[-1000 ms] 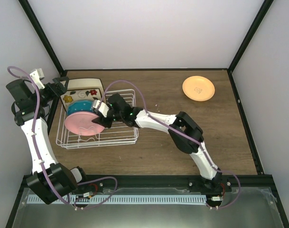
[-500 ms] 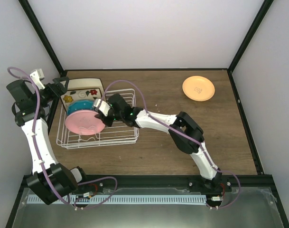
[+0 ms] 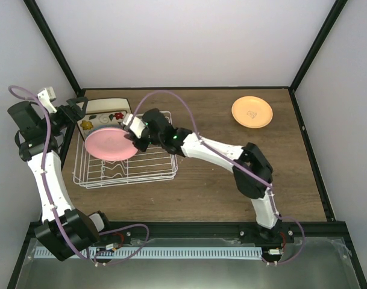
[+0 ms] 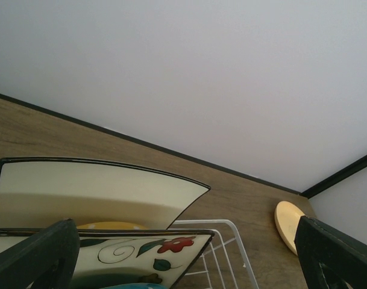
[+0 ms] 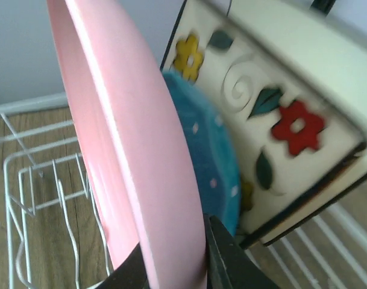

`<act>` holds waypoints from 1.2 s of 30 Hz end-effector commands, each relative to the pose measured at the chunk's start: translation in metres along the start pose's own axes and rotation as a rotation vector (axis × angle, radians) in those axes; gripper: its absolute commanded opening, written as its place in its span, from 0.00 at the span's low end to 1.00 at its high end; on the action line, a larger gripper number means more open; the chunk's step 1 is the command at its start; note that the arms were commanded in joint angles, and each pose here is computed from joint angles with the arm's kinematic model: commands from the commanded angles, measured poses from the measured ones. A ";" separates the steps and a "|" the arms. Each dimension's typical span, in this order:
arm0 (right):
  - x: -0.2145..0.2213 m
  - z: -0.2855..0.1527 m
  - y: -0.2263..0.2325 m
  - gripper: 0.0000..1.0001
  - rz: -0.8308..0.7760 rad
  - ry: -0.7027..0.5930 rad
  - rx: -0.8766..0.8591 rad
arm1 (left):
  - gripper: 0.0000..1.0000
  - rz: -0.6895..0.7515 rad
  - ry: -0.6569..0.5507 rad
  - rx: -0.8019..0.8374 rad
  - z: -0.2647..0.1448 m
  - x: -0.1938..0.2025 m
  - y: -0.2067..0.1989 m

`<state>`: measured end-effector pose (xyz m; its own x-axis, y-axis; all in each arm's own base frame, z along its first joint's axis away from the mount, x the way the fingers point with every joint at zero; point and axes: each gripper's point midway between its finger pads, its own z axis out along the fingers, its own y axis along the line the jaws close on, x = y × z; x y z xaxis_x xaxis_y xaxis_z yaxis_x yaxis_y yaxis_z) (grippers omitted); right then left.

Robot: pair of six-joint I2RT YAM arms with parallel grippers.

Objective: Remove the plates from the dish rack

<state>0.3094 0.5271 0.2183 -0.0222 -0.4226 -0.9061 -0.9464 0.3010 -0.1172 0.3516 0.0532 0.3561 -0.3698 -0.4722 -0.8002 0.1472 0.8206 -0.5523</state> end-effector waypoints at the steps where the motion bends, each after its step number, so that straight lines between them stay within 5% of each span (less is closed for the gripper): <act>1: -0.082 -0.066 0.024 0.04 -0.009 -0.144 -0.078 | 1.00 0.025 -0.033 0.030 -0.004 -0.011 -0.013; 11: -0.109 -0.153 -0.018 0.06 0.039 -0.173 0.076 | 1.00 0.044 -0.161 0.060 -0.011 -0.066 -0.035; 15: -0.100 -0.180 -0.074 0.06 0.072 -0.160 0.216 | 1.00 0.031 -0.207 0.085 -0.014 -0.085 -0.044; 19: -0.080 -0.232 -0.177 0.06 0.219 -0.180 0.434 | 1.00 0.024 -0.229 0.106 -0.014 -0.094 -0.050; 26: 0.051 -0.327 -0.357 0.05 0.738 -0.125 0.667 | 1.00 0.011 -0.209 0.099 -0.011 -0.084 -0.044; 36: 0.247 -0.391 -0.401 0.04 1.364 -0.166 0.739 | 1.00 -0.010 -0.181 0.089 -0.017 -0.061 -0.043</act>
<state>0.5623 -0.0284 0.2112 -0.6132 0.4463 -0.6518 0.0690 0.8522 0.5186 0.3628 0.0608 0.4320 -0.2010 -0.5441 -0.8146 0.2161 0.7865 -0.5786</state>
